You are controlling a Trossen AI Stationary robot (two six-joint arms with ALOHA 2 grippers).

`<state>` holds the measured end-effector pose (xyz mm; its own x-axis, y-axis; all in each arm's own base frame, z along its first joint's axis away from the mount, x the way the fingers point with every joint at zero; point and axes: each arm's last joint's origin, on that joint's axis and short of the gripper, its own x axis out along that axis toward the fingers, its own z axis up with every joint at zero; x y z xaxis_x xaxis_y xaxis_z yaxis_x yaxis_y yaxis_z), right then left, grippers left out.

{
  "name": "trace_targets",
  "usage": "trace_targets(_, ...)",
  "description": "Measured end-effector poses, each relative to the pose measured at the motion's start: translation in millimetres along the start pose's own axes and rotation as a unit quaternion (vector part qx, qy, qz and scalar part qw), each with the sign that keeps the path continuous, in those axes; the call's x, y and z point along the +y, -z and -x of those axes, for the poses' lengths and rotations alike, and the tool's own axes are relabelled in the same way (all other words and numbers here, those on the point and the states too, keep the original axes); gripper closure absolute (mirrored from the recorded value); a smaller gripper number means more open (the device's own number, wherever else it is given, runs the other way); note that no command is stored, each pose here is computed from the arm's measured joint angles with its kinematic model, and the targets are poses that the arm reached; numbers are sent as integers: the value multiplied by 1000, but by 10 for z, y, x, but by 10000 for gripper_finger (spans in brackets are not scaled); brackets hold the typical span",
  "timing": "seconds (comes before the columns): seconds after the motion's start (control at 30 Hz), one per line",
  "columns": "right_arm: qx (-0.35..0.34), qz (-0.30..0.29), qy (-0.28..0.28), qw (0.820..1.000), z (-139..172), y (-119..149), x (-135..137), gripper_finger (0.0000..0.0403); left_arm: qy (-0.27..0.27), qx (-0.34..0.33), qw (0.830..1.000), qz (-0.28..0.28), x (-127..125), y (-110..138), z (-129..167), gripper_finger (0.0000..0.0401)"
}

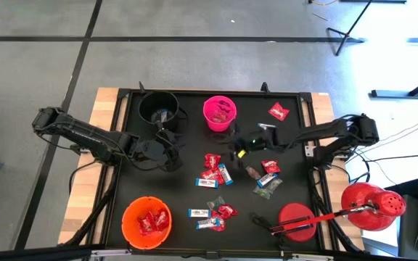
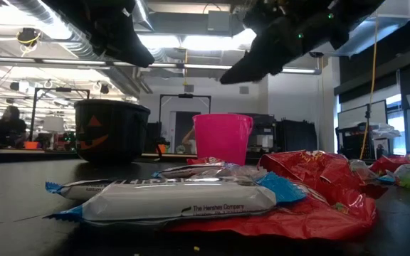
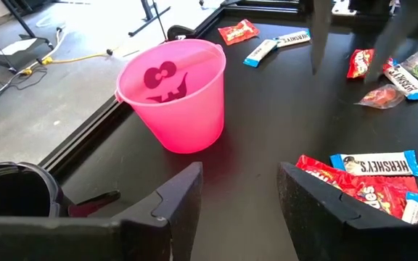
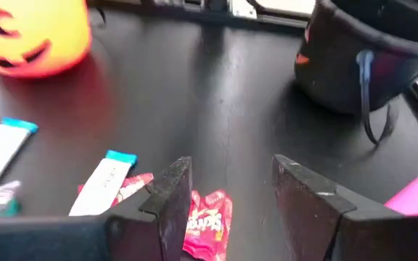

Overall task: Organize candy in baskets
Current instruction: Put the red candy into the orange bucket

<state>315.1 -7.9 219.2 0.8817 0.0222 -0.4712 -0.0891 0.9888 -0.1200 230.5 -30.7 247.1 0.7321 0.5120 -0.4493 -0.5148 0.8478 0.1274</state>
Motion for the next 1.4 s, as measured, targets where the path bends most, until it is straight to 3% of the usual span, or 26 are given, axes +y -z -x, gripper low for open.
trace_targets(0.23, 43, -62, -4, 997, -317, 249, 55, 214, 5, 0, 1000, 10, -14, 4, 11, 232)
trace_targets(0.5, 94, -73, -17, 993, -681, 635, 108, 214, 8, 0, 1000, 10, -28, 9, 23, 232)
trace_targets(0.8, 124, -99, -27, 987, -805, 817, 138, 220, 7, 4, 1000, 7, -24, 17, 22, 232)
trace_targets(0.97, 120, -100, -27, 987, -807, 810, 137, 267, 7, 4, 1000, 7, -24, 17, 22, 232)
trace_targets(1.2, 112, -97, -27, 989, -802, 787, 134, 384, 7, 4, 1000, 7, -24, 17, 22, 232)
trace_targets(1.4, 89, -95, -26, 991, -688, 633, 114, 383, 9, 5, 1000, 7, -25, 19, 22, 232)
